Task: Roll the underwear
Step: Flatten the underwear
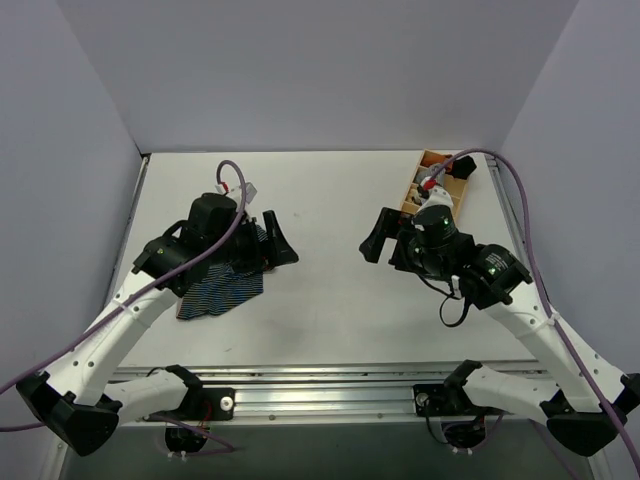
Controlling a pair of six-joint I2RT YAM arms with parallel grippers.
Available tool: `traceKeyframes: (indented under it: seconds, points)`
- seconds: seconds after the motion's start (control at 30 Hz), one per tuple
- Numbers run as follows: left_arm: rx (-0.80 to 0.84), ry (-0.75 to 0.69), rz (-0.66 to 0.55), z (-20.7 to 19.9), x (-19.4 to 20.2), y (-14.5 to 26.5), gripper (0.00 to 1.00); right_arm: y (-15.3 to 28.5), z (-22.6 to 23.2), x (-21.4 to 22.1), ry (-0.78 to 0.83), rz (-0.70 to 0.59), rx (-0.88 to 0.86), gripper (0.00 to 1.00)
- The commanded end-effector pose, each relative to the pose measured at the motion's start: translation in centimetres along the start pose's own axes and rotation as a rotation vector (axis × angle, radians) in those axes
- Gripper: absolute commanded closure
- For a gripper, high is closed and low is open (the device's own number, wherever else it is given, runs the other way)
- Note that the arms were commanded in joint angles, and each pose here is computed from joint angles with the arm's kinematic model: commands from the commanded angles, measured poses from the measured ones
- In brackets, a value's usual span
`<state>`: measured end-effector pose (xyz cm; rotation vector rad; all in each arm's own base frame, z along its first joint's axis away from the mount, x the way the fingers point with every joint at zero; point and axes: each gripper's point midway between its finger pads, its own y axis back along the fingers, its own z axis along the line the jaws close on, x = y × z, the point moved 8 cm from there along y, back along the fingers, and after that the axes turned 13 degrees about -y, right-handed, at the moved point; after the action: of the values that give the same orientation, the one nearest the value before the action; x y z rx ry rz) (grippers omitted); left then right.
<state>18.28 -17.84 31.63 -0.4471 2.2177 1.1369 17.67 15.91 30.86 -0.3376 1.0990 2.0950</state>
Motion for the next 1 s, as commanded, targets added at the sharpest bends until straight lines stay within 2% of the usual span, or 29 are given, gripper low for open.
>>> traceKeyframes:
  seconds: [0.0,0.17,0.27,0.37,0.5,0.53,0.6,0.7,0.8,0.83,0.97]
  points:
    - [0.042,0.043,-0.075,-0.3,-1.5,1.1,0.06,1.4,0.7,-1.7,0.036,-0.071,0.023,0.00]
    - [-0.022,0.021,-0.087,0.1,-3.7,2.7,0.06,1.4,1.2,-2.2,0.061,-0.076,0.035,0.00]
    - [-0.111,0.057,-0.086,1.4,-4.1,3.0,0.06,1.6,1.2,-2.5,0.059,-0.092,0.042,0.00]
    - [-0.266,0.175,-0.021,5.2,-3.0,2.7,0.05,1.8,1.1,-2.4,0.089,-0.073,0.032,0.00]
    - [-0.395,0.363,0.092,10.8,-0.5,2.1,0.01,1.1,1.2,-1.2,0.178,0.009,-0.052,0.02]
    - [-0.425,0.393,0.103,11.8,-0.1,2.1,0.06,0.7,1.4,-1.1,0.186,0.010,-0.068,0.02]
    - [-0.510,0.468,0.118,14.4,1.2,2.1,0.08,-0.8,1.4,-0.8,0.194,0.035,-0.048,0.04]
    - [-0.530,0.548,0.143,16.9,2.7,1.3,0.11,-3.2,1.9,-0.7,0.198,0.066,-0.005,0.09]
    - [-0.568,0.575,0.204,18.6,4.2,-0.3,0.13,-5.1,2.9,-0.8,0.196,0.087,0.000,0.18]
    - [-0.577,0.586,0.239,19.1,5.2,-0.9,0.14,-5.5,3.5,-0.7,0.190,0.104,-0.031,0.25]
    - [-0.584,0.633,0.310,20.7,7.0,-3.3,0.21,-5.9,4.8,-0.8,0.172,0.113,-0.093,0.38]
